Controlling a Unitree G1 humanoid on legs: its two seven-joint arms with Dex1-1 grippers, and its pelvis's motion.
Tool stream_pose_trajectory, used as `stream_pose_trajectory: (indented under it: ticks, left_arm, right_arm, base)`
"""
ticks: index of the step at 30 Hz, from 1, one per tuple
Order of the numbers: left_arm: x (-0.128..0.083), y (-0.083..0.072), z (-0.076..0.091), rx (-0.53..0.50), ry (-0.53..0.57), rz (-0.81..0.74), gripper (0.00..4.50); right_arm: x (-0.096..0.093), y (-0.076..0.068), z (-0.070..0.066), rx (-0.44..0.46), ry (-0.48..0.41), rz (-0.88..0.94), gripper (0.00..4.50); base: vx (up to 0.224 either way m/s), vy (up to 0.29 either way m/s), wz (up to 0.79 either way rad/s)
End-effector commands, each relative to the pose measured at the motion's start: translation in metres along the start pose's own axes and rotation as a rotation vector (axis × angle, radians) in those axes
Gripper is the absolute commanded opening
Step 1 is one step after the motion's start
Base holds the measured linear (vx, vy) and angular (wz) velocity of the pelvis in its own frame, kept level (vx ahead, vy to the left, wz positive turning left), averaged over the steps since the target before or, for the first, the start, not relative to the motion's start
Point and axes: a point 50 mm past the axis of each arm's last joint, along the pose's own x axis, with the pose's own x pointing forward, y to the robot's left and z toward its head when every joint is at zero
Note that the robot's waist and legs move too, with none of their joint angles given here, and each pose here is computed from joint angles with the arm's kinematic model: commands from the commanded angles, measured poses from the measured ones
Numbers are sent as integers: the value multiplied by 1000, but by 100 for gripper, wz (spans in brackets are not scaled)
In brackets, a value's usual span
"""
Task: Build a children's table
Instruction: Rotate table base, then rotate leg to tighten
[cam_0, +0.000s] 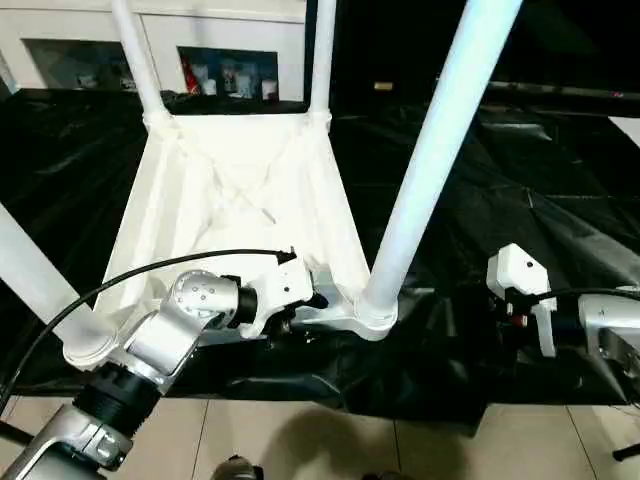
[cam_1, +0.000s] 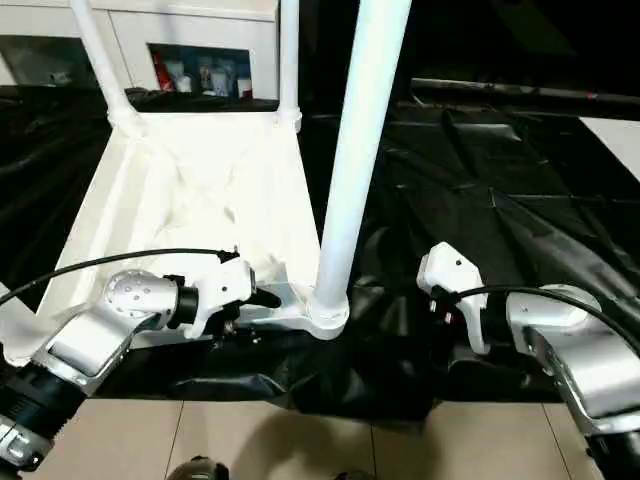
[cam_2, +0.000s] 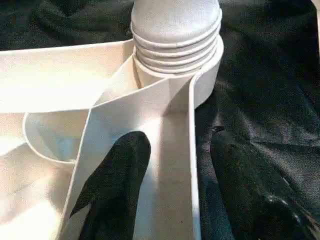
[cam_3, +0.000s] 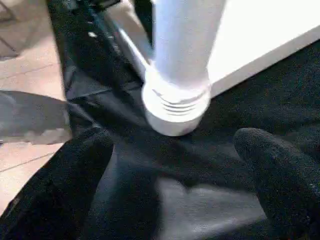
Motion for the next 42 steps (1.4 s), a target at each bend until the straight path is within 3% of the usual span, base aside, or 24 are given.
stream_pose_trajectory:
  ticks: [1, 9, 16, 19, 20, 30, 35, 37, 42]
  left_arm:
    - [-4, 4, -2, -21, 6, 10, 204]
    - [-8, 7, -6, -35, 19, 4, 155]
    - [-14, 8, -14, -58, 52, -15, 82]
    - [-16, 7, -16, -63, 57, -19, 72]
    - [-16, 7, -17, -65, 60, -21, 47]
    - [-17, 9, -13, -98, 10, 6, 0]
    - [-11, 14, -8, -183, -44, 85, 0]
    - [1, 16, -7, -236, -72, 137, 0]
    - [11, 13, -8, -248, -72, 141, 0]
  right_arm:
    - [-2, 4, 1, 7, 9, 32, 450]
    - [-2, 7, 0, 21, 23, 41, 450]
    - [-3, 8, -2, 31, 35, 46, 450]
    - [-2, 8, -2, 31, 36, 48, 450]
    - [-2, 8, -3, 31, 37, 48, 450]
    - [0, 4, -2, 16, 15, 16, 450]
    - [17, -14, 0, 2, -103, -182, 450]
    - [34, -32, 0, 86, -232, -364, 450]
    - [60, -30, -2, 135, -287, -339, 450]
  base:
    - [0, 0, 0]
    - [0, 0, 0]
    - [0, 0, 0]
    - [0, 0, 0]
    - [0, 0, 0]
    - [0, 0, 0]
    - [0, 0, 0]
    - [0, 0, 0]
    - [0, 0, 0]
